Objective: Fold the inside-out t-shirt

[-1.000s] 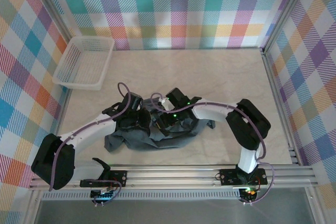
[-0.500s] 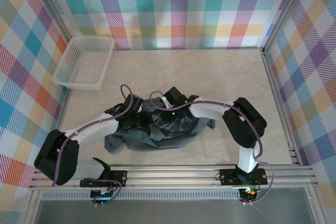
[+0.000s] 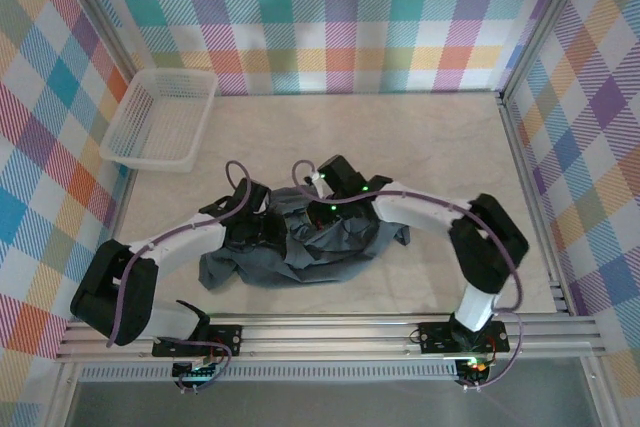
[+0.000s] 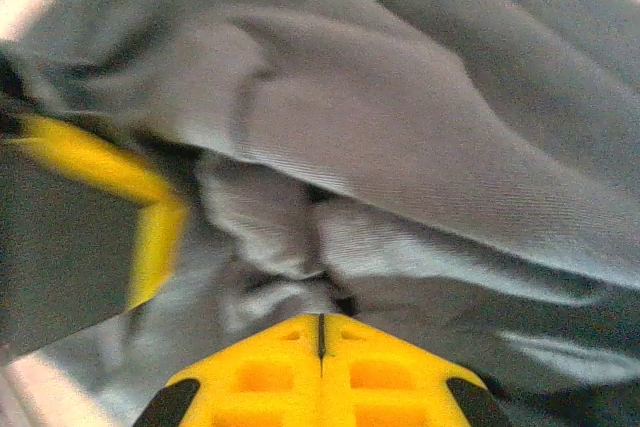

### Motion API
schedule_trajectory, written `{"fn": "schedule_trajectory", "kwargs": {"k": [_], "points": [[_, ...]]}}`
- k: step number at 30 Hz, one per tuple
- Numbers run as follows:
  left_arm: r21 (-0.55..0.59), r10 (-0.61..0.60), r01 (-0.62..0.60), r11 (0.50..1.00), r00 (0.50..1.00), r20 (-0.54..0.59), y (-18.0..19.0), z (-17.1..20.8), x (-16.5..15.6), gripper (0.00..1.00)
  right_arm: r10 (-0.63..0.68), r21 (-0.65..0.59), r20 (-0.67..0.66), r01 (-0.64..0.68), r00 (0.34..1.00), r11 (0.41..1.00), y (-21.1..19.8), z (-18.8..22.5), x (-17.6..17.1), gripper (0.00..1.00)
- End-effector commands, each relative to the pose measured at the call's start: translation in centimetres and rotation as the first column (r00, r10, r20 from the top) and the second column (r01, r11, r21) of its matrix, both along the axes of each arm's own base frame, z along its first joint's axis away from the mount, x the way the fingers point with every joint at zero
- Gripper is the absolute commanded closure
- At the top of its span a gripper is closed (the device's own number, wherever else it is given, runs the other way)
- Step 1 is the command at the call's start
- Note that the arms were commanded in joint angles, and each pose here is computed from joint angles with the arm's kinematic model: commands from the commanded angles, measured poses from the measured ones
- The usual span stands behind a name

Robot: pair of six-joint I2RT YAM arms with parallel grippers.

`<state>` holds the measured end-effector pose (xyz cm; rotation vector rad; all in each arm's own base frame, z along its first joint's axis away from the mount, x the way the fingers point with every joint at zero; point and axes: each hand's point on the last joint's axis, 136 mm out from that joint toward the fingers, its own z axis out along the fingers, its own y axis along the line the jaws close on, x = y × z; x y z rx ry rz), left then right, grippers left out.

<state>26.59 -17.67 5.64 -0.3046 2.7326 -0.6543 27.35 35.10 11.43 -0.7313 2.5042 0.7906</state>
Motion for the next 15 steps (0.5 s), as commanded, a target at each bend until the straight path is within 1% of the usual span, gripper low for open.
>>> {"fn": "schedule_trajectory", "kwargs": {"k": [1, 4, 5, 7, 8, 9, 10, 11, 14, 15], "points": [[0.005, -0.003, 0.003, 1.0, 0.998, 0.062, 0.6, 1.7, 0.4, 0.77, -0.015, 0.128, -0.024, 0.018, 1.0, 0.992, -0.4, 3.5, -0.4, 1.0], [0.024, 0.007, -0.01, 1.0, 0.994, 0.109, 1.2, 3.9, 0.1, 0.76, -0.069, 0.077, -0.048, 0.072, 0.997, 0.994, -1.6, 2.5, 0.0, 1.0], [0.06, -0.009, 0.001, 0.998, 0.99, 0.142, 1.2, 4.9, 0.0, 0.76, -0.098, 0.05, -0.067, 0.102, 0.993, 0.994, -1.9, 2.0, 0.1, 1.0], [0.165, -0.098, 0.064, 0.984, 0.974, 0.206, -0.1, 6.9, -0.8, 0.75, -0.144, 0.017, -0.098, 0.146, 0.985, 0.989, -2.5, 1.3, 0.1, 0.96], [0.203, -0.16, 0.114, 0.972, 0.961, 0.225, -1.2, 7.9, -1.2, 0.75, -0.16, 0.019, -0.105, 0.163, 0.982, 0.987, -2.7, 1.2, 0.2, 0.93], [0.222, -0.202, 0.152, 0.963, 0.953, 0.224, -2.1, 8.1, -1.3, 0.75, -0.174, 0.025, -0.109, 0.178, 0.979, 0.984, -2.8, 1.2, 0.2, 0.91], [0.242, -0.248, 0.195, 0.95, 0.944, 0.215, -3.0, 8.0, -1.3, 0.75, -0.192, 0.033, -0.108, 0.197, 0.975, 0.98, -3.1, 1.3, 0.4, 0.84], [0.265, -0.293, 0.236, 0.935, 0.934, 0.203, -3.8, 7.6, -1.2, 0.75, -0.216, 0.04, -0.113, 0.222, 0.97, 0.974, -3.5, 1.4, 0.6, 0.8], [0.307, -0.399, 0.343, 0.888, 0.906, 0.144, -5.7, 5.7, -0.7, 0.75, -0.274, 0.049, -0.116, 0.281, 0.955, 0.958, -5.2, 1.8, 1.1, 0.73], [0.321, -0.415, 0.358, 0.877, 0.901, 0.127, -6.0, 5.2, -0.4, 0.74, -0.284, 0.051, -0.113, 0.291, 0.952, 0.955, -5.7, 2.0, 1.1, 0.71]]}}
